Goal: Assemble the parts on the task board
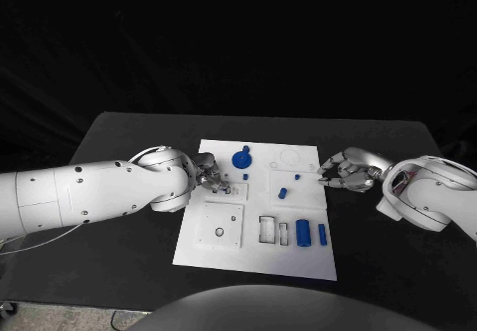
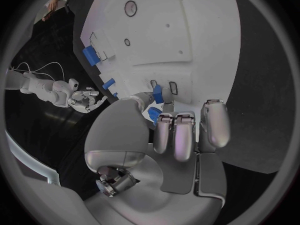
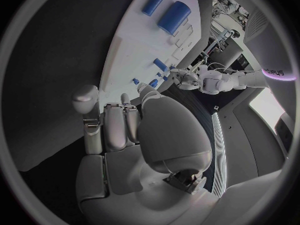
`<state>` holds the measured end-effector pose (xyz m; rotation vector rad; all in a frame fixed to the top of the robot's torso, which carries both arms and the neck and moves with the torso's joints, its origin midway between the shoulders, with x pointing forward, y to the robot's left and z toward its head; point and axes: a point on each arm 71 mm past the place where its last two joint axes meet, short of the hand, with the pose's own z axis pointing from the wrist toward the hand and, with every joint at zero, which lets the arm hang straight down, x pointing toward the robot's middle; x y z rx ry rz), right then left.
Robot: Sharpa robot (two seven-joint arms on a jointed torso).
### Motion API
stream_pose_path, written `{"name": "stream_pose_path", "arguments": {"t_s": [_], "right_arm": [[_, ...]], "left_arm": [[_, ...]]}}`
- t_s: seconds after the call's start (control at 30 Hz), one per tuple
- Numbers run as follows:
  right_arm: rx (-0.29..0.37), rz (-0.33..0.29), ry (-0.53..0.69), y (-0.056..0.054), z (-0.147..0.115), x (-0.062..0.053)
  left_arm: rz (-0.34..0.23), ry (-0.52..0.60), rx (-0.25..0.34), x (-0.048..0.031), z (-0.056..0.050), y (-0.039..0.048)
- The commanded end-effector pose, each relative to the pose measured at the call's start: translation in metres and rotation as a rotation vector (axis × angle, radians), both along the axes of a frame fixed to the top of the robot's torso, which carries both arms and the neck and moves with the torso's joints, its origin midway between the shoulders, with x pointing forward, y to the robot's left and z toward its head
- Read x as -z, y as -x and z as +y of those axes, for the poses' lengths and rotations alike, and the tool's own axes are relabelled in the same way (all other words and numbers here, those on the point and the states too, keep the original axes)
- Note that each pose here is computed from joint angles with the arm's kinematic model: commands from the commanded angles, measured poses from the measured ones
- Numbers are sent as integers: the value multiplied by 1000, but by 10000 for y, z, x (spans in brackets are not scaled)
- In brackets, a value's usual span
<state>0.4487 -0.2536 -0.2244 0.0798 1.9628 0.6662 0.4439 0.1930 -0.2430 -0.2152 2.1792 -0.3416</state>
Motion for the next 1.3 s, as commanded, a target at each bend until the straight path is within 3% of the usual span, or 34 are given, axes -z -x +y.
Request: {"name": "stream_pose_path", "arguments": {"t_s": [0.03, 0.67, 1.3], "right_arm": [[-4, 14, 1, 5, 3, 14], [0, 25, 0, 4, -3, 50], [4, 28, 3, 10, -19, 55]], "left_arm": [[12, -7, -4, 48, 2, 11], [59, 13, 13, 106, -79, 73], [75, 7, 15, 119, -63, 83]]}}
